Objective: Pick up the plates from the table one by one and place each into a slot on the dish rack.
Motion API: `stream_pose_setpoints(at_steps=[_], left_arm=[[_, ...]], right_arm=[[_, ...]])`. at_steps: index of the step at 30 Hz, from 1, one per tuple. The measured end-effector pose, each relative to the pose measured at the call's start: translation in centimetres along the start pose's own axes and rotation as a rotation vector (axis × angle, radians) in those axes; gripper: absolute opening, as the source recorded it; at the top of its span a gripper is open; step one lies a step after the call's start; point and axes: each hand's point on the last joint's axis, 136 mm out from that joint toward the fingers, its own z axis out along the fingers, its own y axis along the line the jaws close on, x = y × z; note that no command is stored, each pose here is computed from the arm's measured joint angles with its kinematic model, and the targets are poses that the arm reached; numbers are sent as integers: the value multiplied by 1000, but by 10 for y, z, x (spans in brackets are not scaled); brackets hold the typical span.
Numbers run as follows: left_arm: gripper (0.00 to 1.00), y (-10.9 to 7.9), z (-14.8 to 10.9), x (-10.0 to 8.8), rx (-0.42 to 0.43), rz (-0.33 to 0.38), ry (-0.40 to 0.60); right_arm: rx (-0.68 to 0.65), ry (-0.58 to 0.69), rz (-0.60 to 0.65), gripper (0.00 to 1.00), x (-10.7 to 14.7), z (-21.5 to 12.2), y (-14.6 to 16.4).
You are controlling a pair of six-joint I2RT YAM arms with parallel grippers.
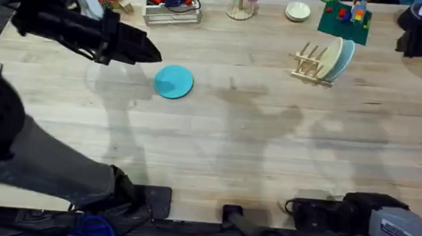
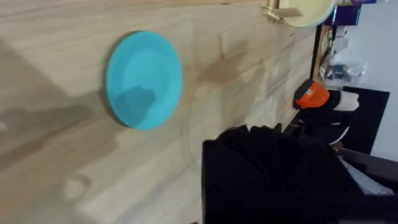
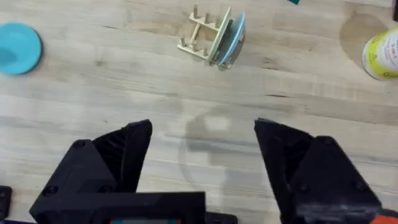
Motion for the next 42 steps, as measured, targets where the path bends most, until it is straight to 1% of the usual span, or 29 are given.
stream_pose_setpoints(at_steps=[3, 8, 15, 21, 22, 25, 32, 42], left_arm=[[42, 16, 9, -5, 7, -15, 13], [42, 33, 19, -6, 23, -51, 42], [42, 49, 29, -5, 36, -63, 67], [42, 54, 32, -7, 35, -51, 65], [41, 61, 37, -8, 37, -57, 70], [43, 65, 38, -7, 37, -64, 76], [42, 66, 39, -7, 30, -64, 81], [43, 73, 39, -11, 3, -35, 68]], right_arm=[[0, 0, 0, 993, 0, 0, 0], [0, 0, 0, 993, 0, 0, 0], [0, 0, 0, 993, 0, 0, 0], [0, 0, 0, 995, 0, 0, 0], [0, 0, 0, 995, 0, 0, 0], [0, 0, 0, 994, 0, 0, 0], [0, 0, 0, 993, 0, 0, 0], [0, 0, 0, 995, 0, 0, 0]])
